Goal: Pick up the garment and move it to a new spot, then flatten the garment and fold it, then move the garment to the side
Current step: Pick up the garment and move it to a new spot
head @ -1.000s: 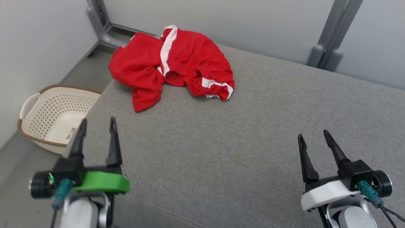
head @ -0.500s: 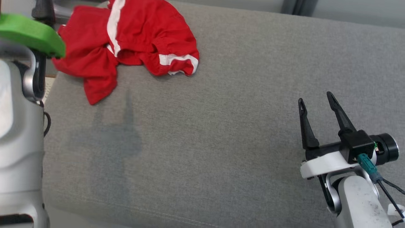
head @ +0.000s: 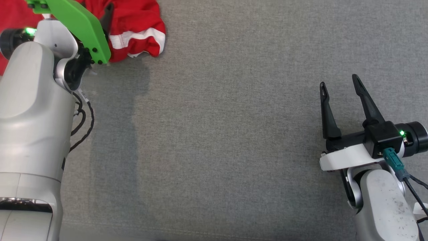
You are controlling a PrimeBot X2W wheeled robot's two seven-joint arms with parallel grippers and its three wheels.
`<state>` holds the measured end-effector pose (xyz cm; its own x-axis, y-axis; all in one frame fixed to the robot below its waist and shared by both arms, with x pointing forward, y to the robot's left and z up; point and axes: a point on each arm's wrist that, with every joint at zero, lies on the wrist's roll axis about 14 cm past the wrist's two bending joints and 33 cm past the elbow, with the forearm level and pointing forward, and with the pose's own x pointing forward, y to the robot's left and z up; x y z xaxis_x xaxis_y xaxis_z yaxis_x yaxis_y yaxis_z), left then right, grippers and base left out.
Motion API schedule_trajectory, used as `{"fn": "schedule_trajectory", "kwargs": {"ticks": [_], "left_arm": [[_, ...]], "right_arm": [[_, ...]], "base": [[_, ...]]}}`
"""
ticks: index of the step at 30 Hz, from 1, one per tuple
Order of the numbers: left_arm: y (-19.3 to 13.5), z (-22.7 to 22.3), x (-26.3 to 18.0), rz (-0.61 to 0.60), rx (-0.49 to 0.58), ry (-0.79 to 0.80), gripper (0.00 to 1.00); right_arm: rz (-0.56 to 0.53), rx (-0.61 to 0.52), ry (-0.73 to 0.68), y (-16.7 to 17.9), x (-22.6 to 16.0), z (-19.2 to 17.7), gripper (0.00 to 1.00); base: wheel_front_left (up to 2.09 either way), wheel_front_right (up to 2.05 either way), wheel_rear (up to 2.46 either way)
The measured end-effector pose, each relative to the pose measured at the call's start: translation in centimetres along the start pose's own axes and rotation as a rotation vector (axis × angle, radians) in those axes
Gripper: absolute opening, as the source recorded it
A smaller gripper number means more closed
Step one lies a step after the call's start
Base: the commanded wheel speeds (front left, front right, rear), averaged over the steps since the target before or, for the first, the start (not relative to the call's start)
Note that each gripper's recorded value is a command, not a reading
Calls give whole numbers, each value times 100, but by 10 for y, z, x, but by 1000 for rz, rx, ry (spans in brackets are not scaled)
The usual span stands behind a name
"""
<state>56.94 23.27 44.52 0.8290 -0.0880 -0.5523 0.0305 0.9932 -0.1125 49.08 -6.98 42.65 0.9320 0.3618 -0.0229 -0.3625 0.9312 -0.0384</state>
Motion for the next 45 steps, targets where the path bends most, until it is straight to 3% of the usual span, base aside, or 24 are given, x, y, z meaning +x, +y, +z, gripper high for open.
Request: {"fn": "schedule_trajectory", "kwargs": {"ticks": [6,10,11,12,13,14,18,26,32,38,45], "left_arm": [[16,-65,16,24,-14,254,100],[12,-84,21,14,-22,325,100],[11,-84,22,12,-27,322,66],[11,-82,23,12,-33,306,43],[12,-79,23,14,-34,286,33],[13,-77,24,16,-35,270,0],[26,-64,20,60,-23,203,0],[26,5,2,60,17,-20,0],[6,61,-25,18,80,-151,0],[-37,108,-59,-68,183,-275,0],[-144,148,-110,-305,301,-407,0]], "right_arm": [[-28,2,44,-11,-4,-19,100],[-43,-1,56,-17,-6,-23,100],[-45,-1,55,-18,-6,-23,100],[-46,0,54,-19,-5,-23,100],[-47,1,52,-19,-5,-23,100],[-46,1,51,-18,-5,-22,100],[-45,9,45,-18,-6,-18,100],[-64,27,-1,-21,-12,7,100],[-87,38,-34,-25,-27,28,100],[-125,50,-65,-32,-50,48,100],[-207,44,-96,-50,-88,68,100]], "base": [[0,0,0],[0,0,0],[0,0,0],[0,0,0],[0,0,0],[0,0,0],[0,0,0],[0,0,0],[0,0,0],[0,0,0],[0,0,0]]}}
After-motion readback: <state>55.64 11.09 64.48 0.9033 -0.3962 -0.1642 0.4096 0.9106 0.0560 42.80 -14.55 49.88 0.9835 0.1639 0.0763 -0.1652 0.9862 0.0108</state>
